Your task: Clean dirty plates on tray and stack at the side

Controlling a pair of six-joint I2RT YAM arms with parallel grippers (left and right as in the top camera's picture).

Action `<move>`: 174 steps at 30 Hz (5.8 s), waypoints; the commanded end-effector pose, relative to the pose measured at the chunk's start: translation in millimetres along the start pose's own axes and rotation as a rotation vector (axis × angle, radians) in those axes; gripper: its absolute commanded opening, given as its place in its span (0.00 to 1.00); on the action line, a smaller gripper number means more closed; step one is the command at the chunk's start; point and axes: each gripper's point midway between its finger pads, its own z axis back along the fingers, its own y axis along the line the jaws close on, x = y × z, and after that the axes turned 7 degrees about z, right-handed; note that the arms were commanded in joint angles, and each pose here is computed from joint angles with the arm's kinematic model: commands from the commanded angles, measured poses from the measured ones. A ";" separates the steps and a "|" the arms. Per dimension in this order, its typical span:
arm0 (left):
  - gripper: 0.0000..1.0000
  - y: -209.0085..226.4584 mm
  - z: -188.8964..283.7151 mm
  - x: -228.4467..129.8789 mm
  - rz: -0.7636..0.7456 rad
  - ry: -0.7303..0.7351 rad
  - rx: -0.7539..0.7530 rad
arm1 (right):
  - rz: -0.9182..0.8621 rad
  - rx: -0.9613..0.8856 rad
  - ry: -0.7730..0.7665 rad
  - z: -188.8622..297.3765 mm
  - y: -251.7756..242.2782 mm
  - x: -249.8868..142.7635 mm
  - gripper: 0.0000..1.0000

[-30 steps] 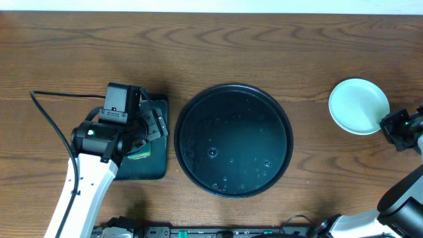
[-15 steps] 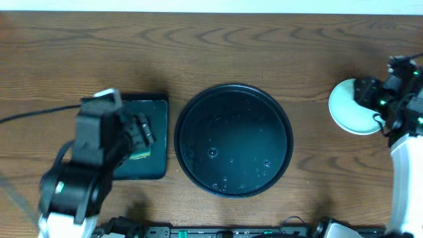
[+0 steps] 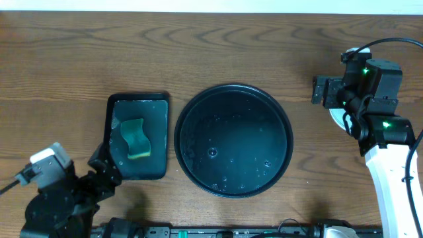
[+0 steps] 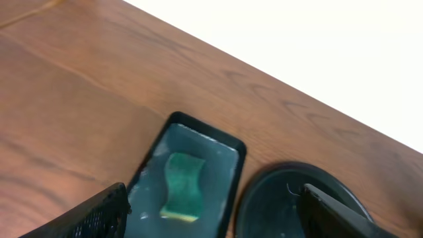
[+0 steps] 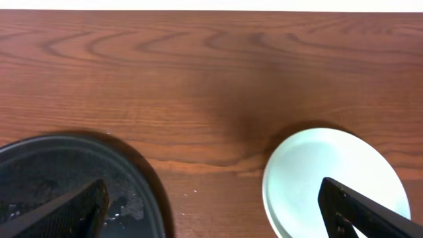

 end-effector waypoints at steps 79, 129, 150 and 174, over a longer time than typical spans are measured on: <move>0.82 -9.6 -57.2 3.4 -0.029 -0.521 -0.284 | -0.004 0.030 0.136 6.8 8.3 -31.4 0.99; 0.82 23.0 -136.2 -95.5 -0.160 -0.361 -0.287 | -0.004 0.030 0.136 6.8 8.3 -31.4 0.99; 0.82 40.3 -149.8 -124.5 -0.177 -0.230 -0.217 | -0.004 0.030 0.136 6.8 8.5 -31.4 0.99; 0.82 40.3 -149.8 -124.5 -0.177 -0.230 -0.217 | -0.004 0.030 0.136 6.8 8.5 -31.4 0.99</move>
